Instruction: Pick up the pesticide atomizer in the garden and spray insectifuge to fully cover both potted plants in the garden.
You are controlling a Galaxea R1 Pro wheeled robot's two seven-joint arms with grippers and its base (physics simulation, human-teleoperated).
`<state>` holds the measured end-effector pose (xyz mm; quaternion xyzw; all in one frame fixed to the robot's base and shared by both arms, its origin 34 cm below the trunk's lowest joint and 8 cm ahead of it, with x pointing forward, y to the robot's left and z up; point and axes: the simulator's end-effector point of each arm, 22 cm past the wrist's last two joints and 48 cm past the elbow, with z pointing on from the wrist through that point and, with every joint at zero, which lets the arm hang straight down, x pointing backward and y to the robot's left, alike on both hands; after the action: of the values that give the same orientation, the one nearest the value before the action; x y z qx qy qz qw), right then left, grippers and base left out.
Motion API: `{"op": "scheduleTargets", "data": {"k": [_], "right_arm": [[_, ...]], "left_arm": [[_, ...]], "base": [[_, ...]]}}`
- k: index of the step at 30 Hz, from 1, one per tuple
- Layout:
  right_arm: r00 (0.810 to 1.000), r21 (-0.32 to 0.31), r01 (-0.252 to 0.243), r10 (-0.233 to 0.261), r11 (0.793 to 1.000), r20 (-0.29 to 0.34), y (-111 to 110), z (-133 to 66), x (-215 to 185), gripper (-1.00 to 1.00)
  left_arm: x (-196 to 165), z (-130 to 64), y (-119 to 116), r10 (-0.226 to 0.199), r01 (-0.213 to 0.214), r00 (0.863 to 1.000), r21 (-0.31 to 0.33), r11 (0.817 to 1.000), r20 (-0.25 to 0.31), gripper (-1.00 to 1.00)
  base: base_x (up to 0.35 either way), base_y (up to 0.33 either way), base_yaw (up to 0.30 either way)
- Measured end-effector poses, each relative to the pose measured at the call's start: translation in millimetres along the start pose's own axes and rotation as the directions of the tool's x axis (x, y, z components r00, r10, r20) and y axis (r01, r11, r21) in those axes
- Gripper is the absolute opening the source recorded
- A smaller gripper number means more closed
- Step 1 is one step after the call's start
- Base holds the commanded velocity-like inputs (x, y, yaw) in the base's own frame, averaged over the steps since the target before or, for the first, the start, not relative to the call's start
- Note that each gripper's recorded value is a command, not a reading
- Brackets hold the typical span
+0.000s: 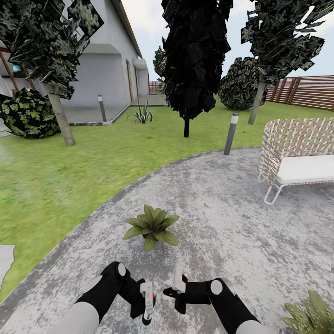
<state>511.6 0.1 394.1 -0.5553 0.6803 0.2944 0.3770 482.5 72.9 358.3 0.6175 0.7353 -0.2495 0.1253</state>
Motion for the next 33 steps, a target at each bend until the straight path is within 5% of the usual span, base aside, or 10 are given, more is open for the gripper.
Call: {"op": "scheduleTargets", "data": {"k": [9, 15, 33], "right_arm": [[1.000, -0.004, 0.000, 0.000, 1.000, 0.010, 2.4, 4.2, -5.8, -1.00], [1.000, -0.004, 0.001, -0.001, 1.000, 0.009, 2.4, 4.2, -5.8, -1.00], [1.000, -0.005, 0.001, -0.001, 1.000, 0.009, 2.5, 4.2, -5.6, -1.00]], "left_arm": [[-2.0, 0.4, -0.1, -0.004, 0.004, 1.000, -0.001, 1.000, 0.010, -1.00], [-17.3, 0.3, -1.8, -0.033, 0.033, 0.996, 0.009, 0.999, 0.080, -1.00], [-29.4, 7.0, -8.7, -0.031, 0.028, 0.995, 0.025, 0.999, 0.098, -1.00]], "base": [[0.000, 0.000, 0.000], [0.000, 0.000, 0.000], [0.000, 0.000, 0.000]]}}
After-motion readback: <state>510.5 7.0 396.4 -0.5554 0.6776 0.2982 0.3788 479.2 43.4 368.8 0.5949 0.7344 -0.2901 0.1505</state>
